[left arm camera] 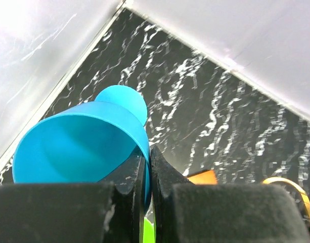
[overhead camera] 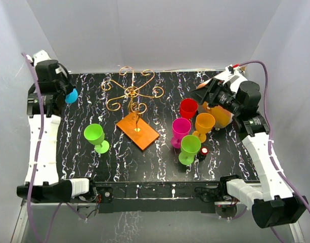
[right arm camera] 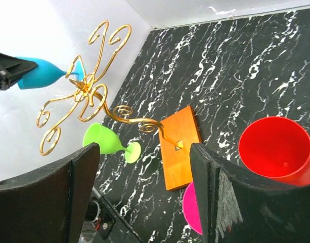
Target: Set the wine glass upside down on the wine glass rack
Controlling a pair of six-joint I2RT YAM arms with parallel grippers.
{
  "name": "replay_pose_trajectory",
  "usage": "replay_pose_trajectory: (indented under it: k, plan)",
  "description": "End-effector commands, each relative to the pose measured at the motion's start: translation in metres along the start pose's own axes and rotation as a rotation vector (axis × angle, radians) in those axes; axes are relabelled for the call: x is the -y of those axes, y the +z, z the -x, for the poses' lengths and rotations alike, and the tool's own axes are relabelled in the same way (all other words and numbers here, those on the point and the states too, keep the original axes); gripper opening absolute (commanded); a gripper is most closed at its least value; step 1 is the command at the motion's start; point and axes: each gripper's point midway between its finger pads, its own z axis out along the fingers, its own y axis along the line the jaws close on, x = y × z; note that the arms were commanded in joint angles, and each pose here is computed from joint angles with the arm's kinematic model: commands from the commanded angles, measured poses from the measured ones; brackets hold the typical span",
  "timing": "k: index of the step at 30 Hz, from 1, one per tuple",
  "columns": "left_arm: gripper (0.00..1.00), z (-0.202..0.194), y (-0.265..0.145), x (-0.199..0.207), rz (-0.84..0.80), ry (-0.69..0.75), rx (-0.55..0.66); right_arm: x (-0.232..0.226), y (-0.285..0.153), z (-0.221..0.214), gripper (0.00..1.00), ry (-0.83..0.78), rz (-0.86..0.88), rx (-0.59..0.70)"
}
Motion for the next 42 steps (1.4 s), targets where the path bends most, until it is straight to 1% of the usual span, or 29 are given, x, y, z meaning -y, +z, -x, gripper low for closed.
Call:
replay_pose_trajectory:
  k: [1, 5, 10, 13, 18, 20, 24, 27, 30, 32, 35, 37, 40, 42]
  plan:
    - [0.00, 0.037, -0.053, 0.016, -0.167, -0.063, 0.110, -0.033, 0.009, 0.017, 0.69, 0.043, 0.131, 0.057]
    - [0.00, 0.071, -0.095, 0.029, -0.309, -0.123, 0.238, -0.063, 0.026, 0.020, 0.67, 0.076, 0.182, 0.085]
    - [0.00, 0.103, -0.145, 0.057, -0.533, -0.154, 0.341, -0.112, 0.044, 0.023, 0.64, 0.142, 0.317, 0.110]
    - [0.00, 0.112, -0.174, 0.077, -0.701, -0.155, 0.393, -0.141, 0.049, 0.030, 0.64, 0.164, 0.386, 0.142]
    - [0.00, 0.118, -0.208, 0.091, -0.880, -0.227, 0.449, -0.160, 0.045, 0.059, 0.63, 0.174, 0.428, 0.231]
    - [0.00, 0.115, -0.218, 0.102, -0.972, -0.241, 0.433, -0.170, 0.042, 0.064, 0.64, 0.200, 0.472, 0.251]
    - [0.00, 0.105, -0.224, 0.130, -1.169, -0.301, 0.335, -0.188, 0.040, 0.066, 0.62, 0.289, 0.538, 0.291]
    - [0.00, 0.101, -0.225, 0.144, -1.290, -0.374, 0.270, -0.191, 0.041, 0.067, 0.61, 0.421, 0.530, 0.331]
    - [0.00, 0.098, -0.221, 0.155, -1.374, -0.455, 0.204, -0.201, 0.040, 0.066, 0.61, 0.530, 0.568, 0.374]
    - [0.00, 0.096, -0.220, 0.158, -1.410, -0.482, 0.188, -0.208, 0.045, 0.062, 0.61, 0.604, 0.564, 0.370]
    - [0.00, 0.092, -0.216, 0.159, -1.407, -0.493, 0.186, -0.225, 0.054, 0.054, 0.60, 0.685, 0.566, 0.339]
    - [0.00, 0.089, -0.212, 0.160, -1.401, -0.495, 0.180, -0.235, 0.059, 0.050, 0.59, 0.729, 0.552, 0.340]
    - [0.00, 0.085, -0.214, 0.164, -1.430, -0.503, 0.162, -0.236, 0.072, 0.045, 0.57, 0.796, 0.461, 0.358]
    - [0.00, 0.082, -0.217, 0.165, -1.451, -0.507, 0.151, -0.231, 0.078, 0.044, 0.53, 0.828, 0.395, 0.397]
